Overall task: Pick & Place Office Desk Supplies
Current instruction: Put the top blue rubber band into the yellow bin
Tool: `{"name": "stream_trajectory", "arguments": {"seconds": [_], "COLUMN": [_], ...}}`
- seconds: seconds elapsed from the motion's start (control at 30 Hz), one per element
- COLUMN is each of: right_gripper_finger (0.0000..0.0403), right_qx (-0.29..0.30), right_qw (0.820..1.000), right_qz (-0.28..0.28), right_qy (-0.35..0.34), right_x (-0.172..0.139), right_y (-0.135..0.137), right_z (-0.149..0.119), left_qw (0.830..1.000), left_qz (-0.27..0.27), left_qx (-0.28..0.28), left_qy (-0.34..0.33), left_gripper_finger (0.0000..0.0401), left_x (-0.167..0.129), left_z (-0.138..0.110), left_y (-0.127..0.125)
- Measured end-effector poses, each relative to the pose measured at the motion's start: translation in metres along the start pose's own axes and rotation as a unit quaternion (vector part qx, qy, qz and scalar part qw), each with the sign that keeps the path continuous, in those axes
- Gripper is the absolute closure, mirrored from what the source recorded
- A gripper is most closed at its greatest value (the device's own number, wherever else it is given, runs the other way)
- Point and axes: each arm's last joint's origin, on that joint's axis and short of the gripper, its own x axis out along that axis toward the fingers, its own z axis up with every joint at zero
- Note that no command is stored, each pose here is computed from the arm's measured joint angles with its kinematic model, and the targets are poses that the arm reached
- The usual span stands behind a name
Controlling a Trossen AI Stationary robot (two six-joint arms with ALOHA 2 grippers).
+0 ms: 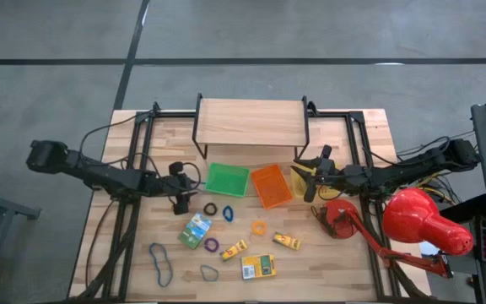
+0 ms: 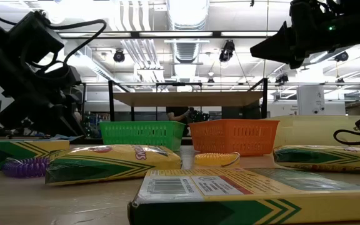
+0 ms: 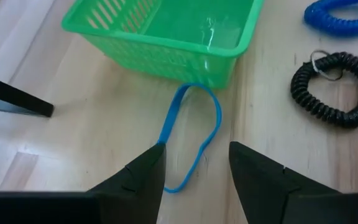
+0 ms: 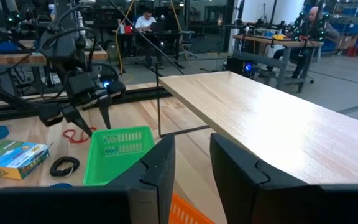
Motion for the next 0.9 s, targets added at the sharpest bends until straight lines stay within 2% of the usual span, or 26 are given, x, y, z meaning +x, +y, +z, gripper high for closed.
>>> {"name": "stream_trajectory", "arguments": {"seconds": [0.47,0.9], "right_gripper_finger": [0.0313,0.0315], "right_qx": [0.0,0.0], "right_qw": [1.0,1.0], "right_qz": [0.0,0.0], "right_qy": [0.0,0.0], "right_x": [0.0,0.0], "right_y": [0.0,0.0], "right_z": [0.0,0.0], "left_qw": [0.999,0.994], "left_qz": [0.005,-0.067], "left_qx": [0.016,-0.064], "left_qy": [0.042,0.06], "left_gripper_finger": [0.0227,0.0228], "left_x": [0.012,0.017], "left_z": [-0.004,-0.005], "left_y": [0.0,0.023]}}
